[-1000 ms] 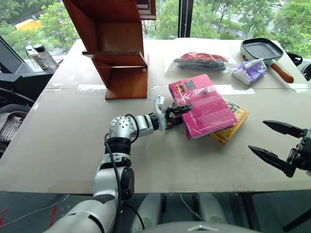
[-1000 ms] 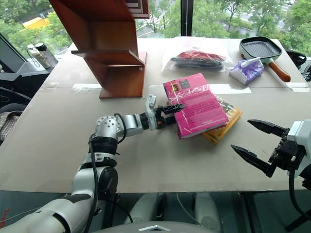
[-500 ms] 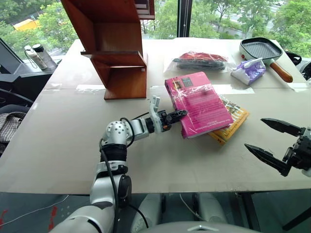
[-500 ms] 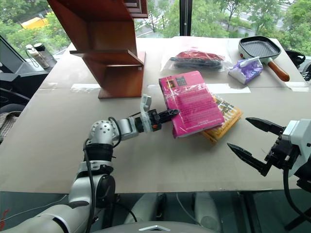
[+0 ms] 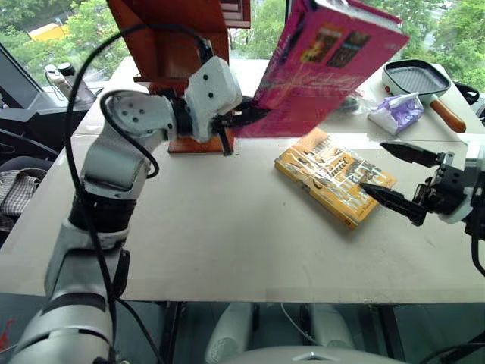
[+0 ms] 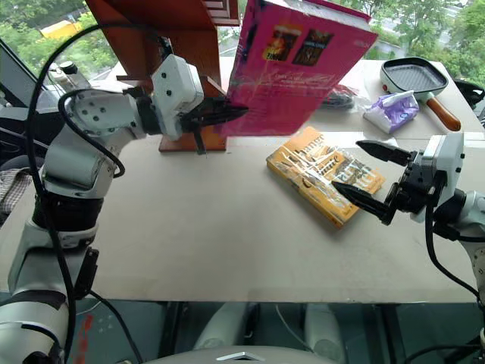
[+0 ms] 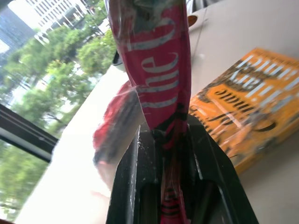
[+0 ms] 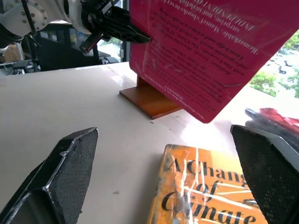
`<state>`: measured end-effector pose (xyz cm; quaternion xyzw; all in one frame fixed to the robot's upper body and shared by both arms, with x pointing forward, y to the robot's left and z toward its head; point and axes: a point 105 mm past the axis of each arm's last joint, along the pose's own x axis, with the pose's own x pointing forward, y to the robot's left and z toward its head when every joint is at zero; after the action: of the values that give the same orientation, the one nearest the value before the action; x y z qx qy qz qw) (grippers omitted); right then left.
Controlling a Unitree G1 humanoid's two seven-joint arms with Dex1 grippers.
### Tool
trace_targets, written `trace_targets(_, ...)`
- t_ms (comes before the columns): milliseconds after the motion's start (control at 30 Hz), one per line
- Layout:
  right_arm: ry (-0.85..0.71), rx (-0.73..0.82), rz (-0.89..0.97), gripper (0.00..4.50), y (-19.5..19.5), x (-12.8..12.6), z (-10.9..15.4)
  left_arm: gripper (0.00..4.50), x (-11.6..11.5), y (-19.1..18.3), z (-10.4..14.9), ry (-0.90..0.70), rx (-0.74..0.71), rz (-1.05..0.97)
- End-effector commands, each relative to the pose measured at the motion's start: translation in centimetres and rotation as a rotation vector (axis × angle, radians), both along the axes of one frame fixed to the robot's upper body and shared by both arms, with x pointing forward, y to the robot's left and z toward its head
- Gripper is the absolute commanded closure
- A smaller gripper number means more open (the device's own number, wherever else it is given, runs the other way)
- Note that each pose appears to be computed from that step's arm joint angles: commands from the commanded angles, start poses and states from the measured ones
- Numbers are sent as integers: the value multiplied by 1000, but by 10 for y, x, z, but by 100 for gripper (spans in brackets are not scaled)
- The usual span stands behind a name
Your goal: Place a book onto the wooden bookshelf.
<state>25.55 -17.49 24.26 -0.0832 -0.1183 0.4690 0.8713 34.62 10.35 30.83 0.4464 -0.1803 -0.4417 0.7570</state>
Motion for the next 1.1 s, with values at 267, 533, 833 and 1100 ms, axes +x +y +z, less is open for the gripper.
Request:
trace_targets(267,-131,122,68,0,3,0,36,449,14,96,107,-344,424,443)
trace_targets(533,-201,163,23,0,-5,-11,44,449,23,161,67,-47,573,649)
trace_targets(833,-220,179,11,0,-5,-20,46,449,39,192,38,41,686,744)
trace_targets(1100,-245,228,10,0,-5,-27,52,449,50,184,11,103,785,681)
